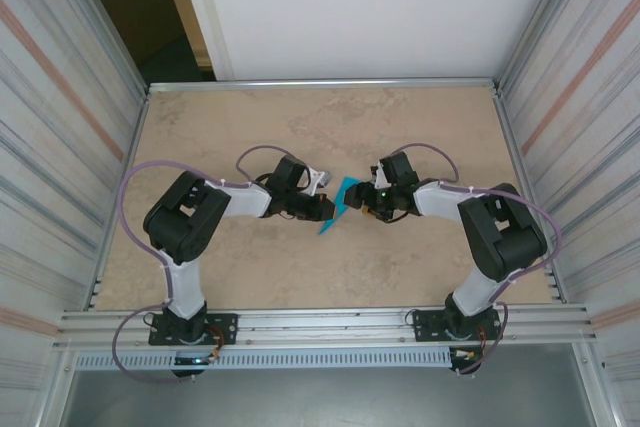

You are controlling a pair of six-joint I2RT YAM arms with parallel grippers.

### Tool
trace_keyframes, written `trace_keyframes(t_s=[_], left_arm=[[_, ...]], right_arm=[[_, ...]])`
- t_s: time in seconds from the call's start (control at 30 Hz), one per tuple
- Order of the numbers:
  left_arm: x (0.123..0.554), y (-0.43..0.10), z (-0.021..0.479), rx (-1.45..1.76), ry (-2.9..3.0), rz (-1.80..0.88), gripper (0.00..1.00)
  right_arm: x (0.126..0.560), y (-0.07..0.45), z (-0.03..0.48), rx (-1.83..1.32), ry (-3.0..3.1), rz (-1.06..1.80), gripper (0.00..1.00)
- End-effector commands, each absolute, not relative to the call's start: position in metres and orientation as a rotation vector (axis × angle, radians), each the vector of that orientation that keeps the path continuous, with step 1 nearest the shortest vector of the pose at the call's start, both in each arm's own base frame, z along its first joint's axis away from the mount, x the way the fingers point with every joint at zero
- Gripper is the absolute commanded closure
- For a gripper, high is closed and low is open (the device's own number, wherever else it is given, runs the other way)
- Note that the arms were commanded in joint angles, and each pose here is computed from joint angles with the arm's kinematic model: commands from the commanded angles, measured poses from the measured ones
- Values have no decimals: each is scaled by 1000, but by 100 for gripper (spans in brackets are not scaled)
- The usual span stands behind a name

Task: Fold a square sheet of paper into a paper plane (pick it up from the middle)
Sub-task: Fold the wing for the fifth time at the center of the table.

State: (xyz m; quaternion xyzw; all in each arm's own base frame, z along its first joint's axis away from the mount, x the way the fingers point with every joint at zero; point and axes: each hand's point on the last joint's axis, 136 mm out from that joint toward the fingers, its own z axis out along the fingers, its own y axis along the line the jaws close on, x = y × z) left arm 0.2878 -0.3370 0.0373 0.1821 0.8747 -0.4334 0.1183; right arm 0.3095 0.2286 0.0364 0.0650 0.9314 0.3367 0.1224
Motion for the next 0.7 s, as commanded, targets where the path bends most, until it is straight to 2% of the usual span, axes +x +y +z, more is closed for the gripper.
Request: trace_keyframes(t_s=[0.0,0.47,0.67], left_arm=[[290,-336,33,492,2573,-1309,91],[288,-332,23,446,2608,-1325,90],[288,-332,24,443,2606,-1329,88]], right_arm=[[311,233,33,137,2741,969,32],[312,225,1,253,2870,827,37],[308,222,-15,297,2946,730,37]])
